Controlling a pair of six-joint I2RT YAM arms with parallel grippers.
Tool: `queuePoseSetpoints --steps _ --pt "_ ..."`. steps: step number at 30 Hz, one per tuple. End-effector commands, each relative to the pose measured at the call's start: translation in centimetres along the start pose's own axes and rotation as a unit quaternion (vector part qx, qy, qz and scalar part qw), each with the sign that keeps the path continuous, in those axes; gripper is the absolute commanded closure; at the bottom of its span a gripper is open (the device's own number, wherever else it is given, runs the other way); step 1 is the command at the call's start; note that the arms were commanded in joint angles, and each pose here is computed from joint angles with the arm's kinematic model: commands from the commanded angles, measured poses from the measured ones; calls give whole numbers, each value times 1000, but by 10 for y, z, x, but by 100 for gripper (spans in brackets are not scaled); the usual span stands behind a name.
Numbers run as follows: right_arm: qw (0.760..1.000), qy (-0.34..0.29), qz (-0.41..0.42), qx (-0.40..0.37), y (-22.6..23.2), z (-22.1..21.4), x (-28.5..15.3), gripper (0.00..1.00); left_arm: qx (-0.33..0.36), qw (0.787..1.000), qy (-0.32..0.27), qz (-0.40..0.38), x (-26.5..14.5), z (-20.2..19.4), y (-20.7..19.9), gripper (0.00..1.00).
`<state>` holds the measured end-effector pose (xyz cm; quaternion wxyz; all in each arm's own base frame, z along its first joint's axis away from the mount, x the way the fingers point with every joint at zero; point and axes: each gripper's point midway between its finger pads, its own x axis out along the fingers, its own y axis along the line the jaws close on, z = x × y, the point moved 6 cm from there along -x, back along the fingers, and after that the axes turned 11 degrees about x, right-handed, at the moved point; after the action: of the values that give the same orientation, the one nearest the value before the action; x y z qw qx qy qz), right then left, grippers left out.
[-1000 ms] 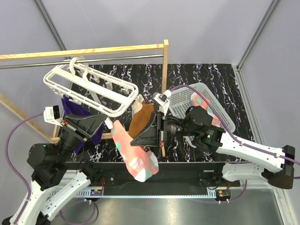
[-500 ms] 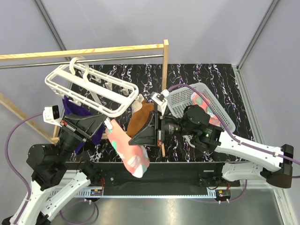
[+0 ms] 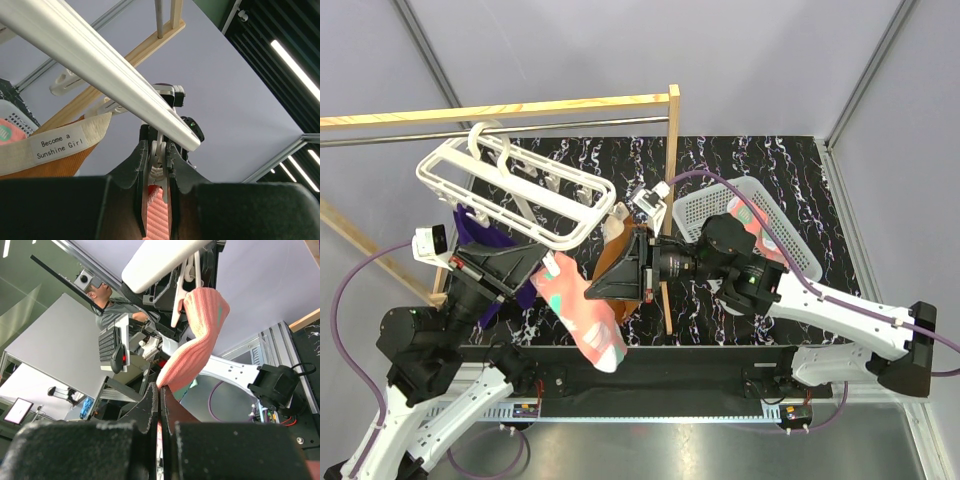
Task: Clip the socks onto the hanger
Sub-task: Clamp the sock onto the hanger.
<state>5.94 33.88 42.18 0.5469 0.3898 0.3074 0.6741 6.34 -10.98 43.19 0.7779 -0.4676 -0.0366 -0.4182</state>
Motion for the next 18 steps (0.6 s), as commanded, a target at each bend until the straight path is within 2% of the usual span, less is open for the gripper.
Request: queuePoseSetpoints --steps 1,2,3,5,7,10,14,16,18 --pt "999 -13 38 -26 21 13 2 100 18 1000 5 -4 -5 3 -7 96" --pt "999 -12 42 -27 21 13 2 100 20 1000 1 2 -6 4 -5 89" --pt "999 -11 42 -26 21 13 3 100 23 1000 -2 4 -7 5 -5 72" --pt "999 -9 44 -26 22 13 3 100 25 1000 -5 10 -8 5 -2 57" --pt "999 -8 44 -27 21 13 4 100 28 999 -7 15 -9 5 0 37" --pt "999 -11 36 -29 17 14 4 100 31 999 -2 17 -10 3 1 17" --pt "999 -17 -16 -29 -1 14 3 100 47 999 4 19 -16 3 0 4" --pt "996 -39 -63 -49 -12 19 0 100 70 997 11 26 -25 3 0 2" --pt "988 -30 -138 -59 -36 14 -8 100 107 993 24 32 -35 1 2 5"
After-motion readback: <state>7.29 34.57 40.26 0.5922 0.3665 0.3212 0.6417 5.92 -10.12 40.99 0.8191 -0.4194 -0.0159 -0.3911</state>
